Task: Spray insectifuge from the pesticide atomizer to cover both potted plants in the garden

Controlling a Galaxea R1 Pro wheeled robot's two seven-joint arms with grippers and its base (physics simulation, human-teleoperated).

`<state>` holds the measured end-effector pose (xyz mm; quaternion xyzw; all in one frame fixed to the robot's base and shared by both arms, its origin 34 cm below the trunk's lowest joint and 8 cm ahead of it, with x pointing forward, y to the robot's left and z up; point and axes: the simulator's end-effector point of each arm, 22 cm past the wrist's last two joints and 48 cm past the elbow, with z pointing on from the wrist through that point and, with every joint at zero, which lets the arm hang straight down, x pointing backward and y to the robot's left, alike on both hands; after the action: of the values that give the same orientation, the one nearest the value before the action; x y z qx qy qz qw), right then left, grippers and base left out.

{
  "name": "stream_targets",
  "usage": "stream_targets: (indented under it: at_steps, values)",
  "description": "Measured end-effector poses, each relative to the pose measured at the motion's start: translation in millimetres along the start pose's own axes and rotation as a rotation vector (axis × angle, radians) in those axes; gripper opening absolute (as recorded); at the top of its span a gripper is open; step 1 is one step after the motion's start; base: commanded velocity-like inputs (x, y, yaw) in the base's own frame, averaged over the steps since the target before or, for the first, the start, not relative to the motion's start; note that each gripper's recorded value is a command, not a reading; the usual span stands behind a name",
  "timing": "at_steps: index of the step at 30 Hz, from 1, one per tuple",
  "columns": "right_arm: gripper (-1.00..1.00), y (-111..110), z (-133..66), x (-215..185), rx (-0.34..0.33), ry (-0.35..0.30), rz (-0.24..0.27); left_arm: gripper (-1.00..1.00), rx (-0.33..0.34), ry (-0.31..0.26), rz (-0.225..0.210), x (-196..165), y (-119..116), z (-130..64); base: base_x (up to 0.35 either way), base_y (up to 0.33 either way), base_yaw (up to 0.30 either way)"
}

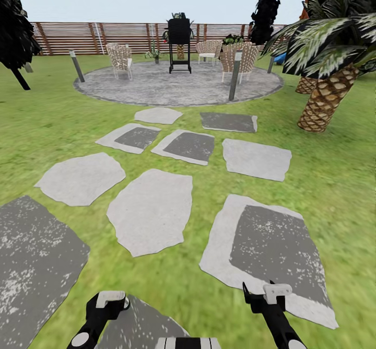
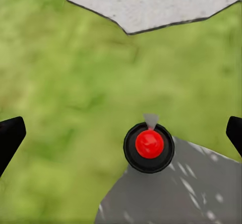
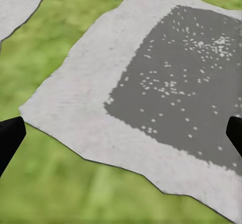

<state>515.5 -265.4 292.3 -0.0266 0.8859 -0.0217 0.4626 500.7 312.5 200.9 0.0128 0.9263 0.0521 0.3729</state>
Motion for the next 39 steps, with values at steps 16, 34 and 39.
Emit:
stream_targets:
  at_steps: [16, 34, 39]
  values:
    - [1.00, 2, 3.9, 32, -0.005, 0.065, -0.002, 1.00, 0.009, 0.026, 0.003, 29, -7, 4.0, 0.000, 0.000, 0.000]
    - [1.00, 5, 6.7, 82, -0.010, 0.165, -0.002, 1.00, 0.024, 0.095, 0.014, 77, -15, 8.9, 0.000, 0.000, 0.000]
    - [1.00, 6, 6.5, 92, -0.011, 0.184, -0.002, 1.00, 0.018, 0.110, 0.014, 86, -11, 9.5, 0.000, 0.000, 0.000]
